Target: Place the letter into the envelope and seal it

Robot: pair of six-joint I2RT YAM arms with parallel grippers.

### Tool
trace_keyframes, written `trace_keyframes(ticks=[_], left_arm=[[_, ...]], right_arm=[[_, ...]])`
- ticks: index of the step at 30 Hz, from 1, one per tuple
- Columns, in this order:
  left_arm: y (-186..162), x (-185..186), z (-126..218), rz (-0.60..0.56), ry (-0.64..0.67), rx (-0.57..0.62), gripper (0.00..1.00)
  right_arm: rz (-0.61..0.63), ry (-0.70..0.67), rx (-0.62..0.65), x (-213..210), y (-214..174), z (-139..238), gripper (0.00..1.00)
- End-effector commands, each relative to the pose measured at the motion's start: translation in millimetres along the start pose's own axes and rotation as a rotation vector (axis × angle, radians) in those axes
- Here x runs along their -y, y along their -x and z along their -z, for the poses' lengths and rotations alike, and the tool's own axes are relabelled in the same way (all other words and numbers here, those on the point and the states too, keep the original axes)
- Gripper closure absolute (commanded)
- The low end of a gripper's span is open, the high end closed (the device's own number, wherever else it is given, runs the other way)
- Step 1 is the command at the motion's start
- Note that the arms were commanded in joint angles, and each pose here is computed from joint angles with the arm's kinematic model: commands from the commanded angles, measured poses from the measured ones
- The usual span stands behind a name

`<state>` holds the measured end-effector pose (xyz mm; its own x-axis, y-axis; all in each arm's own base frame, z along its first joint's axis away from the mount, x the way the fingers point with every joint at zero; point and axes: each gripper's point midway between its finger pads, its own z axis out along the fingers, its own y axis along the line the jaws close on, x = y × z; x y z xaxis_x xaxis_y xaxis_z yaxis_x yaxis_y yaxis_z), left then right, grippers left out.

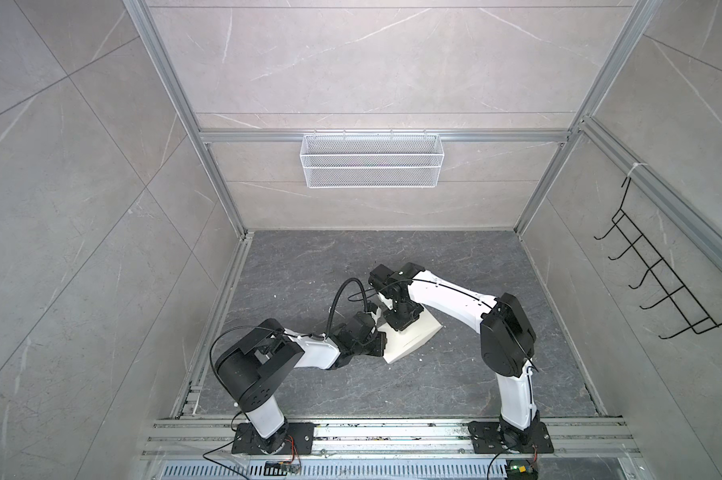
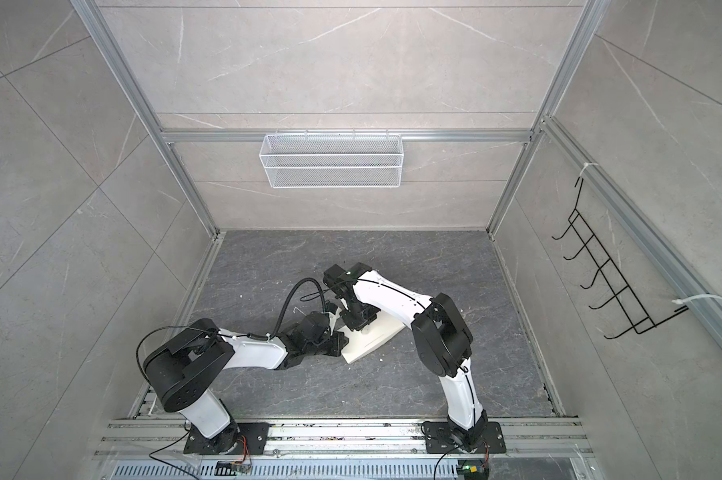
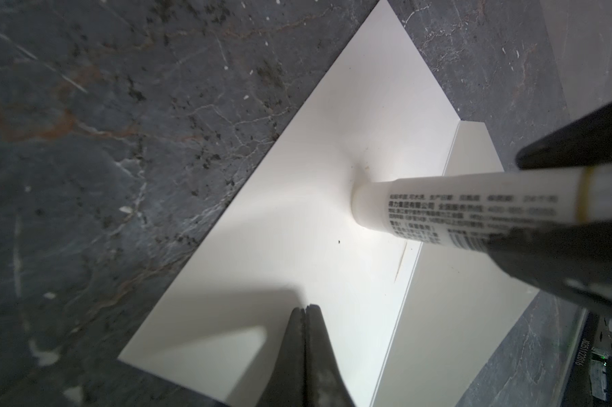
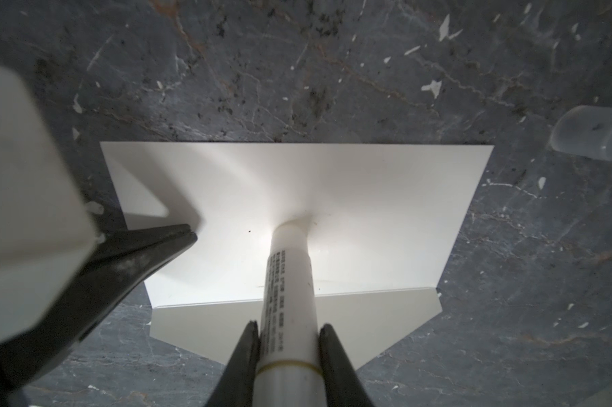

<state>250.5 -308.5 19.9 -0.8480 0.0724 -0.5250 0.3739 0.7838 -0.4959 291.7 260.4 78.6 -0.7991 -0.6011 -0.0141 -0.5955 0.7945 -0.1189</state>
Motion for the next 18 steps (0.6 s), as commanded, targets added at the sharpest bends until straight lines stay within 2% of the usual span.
trace_keyframes(ticks=[1,18], left_arm=[[-47.3,-42.2,-3.0,0.004,0.156,-0.150,1.00],[-50.0,-46.6,-5.5,-0.009,0.182,-0.165,1.00]], right_arm=[[0.021,-0.045,-0.037,3.6,-1.5,-8.4,1.00],[-0.047,-0.097,-0.046,35.3,-5.4,-13.2,1.00]])
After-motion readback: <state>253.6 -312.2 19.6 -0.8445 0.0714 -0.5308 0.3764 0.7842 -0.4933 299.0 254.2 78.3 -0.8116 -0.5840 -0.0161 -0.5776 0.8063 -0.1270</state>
